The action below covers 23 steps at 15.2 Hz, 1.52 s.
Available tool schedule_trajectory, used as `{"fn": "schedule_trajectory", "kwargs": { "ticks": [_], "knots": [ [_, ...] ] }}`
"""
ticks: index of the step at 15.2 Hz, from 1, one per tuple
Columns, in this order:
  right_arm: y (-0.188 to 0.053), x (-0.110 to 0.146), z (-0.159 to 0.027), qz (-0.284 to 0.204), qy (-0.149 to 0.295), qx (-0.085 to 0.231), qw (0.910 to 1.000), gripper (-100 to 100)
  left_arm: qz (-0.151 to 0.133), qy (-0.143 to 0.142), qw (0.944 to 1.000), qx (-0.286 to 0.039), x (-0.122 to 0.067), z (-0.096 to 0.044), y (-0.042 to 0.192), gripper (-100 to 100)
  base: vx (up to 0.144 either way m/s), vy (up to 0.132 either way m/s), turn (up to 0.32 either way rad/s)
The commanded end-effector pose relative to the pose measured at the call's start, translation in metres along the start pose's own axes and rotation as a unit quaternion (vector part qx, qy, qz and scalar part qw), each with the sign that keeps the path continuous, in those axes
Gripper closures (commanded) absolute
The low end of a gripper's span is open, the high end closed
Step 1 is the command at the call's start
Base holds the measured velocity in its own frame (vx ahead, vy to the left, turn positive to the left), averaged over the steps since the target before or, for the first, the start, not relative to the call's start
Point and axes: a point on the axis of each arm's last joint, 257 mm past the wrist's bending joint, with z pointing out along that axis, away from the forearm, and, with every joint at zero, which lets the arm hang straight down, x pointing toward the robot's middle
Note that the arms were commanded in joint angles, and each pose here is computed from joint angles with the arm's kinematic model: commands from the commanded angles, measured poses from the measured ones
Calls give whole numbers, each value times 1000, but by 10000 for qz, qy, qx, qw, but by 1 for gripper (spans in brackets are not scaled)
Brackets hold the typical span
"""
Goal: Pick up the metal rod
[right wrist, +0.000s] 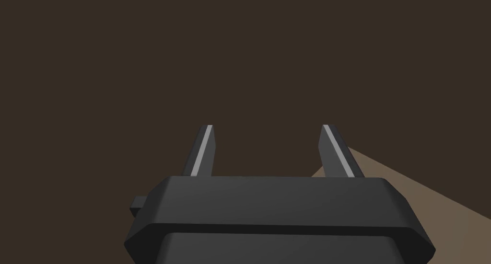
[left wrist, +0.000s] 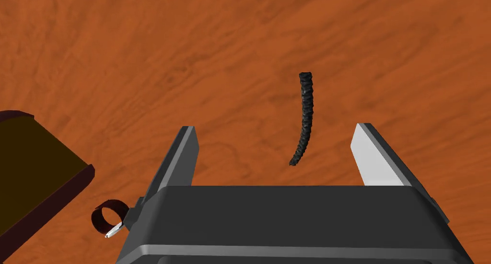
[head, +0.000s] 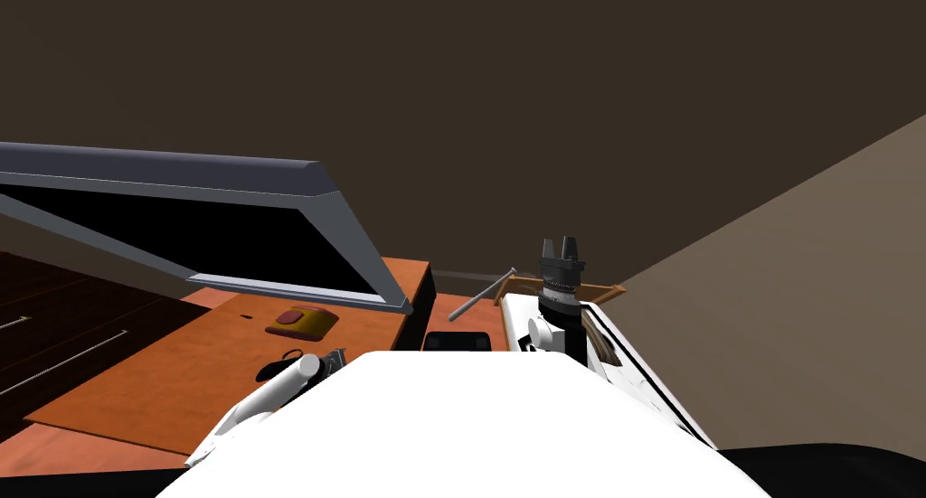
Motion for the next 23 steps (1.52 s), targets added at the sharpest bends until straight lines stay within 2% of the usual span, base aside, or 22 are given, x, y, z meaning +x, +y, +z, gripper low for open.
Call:
{"fn": "schedule_trajectory", "kwargs": {
  "ticks": [1, 2, 3, 7, 8, 9, 13, 14, 15, 19, 20, 23],
  "knots": [
    [0, 0, 0, 0, 0, 0, 10000, 0, -184, -12, 9995, -270, -8, 2, 13, -100, 46, -5, -30],
    [0, 0, 0, 0, 0, 0, 10000, 0, -295, -19, 9987, -424, -13, 2, 21, -100, 55, -5, -47],
    [0, 0, 0, 0, 0, 0, 10000, 0, -295, -19, 9987, -424, -13, 2, 21, -100, 50, -1, -31],
    [0, 0, 0, 0, 0, 0, 10000, 0, -561, -27, 9954, -782, -23, 0, 38, -100, 44, -4, -31],
    [0, 0, 0, 0, 0, 0, 10000, 0, -499, -27, 9963, -693, -22, 0, 34, -100, 21, -6, -7],
    [0, 0, 0, 0, 0, 0, 10000, 0, -513, -18, 9961, -715, -14, 10, 42, -100, 6, 28, 16],
    [0, 0, 0, 0, 0, 0, 10000, 0, -499, -2, 9962, -712, -1, 24, 53, -100, -12, 67, 7],
    [0, 0, 0, -1, 1, 0, 10000, 0, -506, -6, 9961, -727, -6, 19, 50, -100, -8, 54, -4],
    [0, 0, 0, 0, 0, 0, 10000, 0, -504, -7, 9962, -716, -5, 21, 50, 100, -3, 19, -5],
    [0, 0, 0, 1, 0, -1, 10000, 0, -510, -3, 9958, -755, -4, 21, 54, 100, -4, -1, 5],
    [0, 0, 0, 0, 0, 0, 10000, 0, -512, -15, 9961, -715, -12, 12, 44, 100, 0, -43, -20],
    [0, 0, 0, 1, 0, 0, 10000, 0, -513, -27, 9961, -719, -22, 0, 35, 100, 16, -74, -11]
  ]
}}
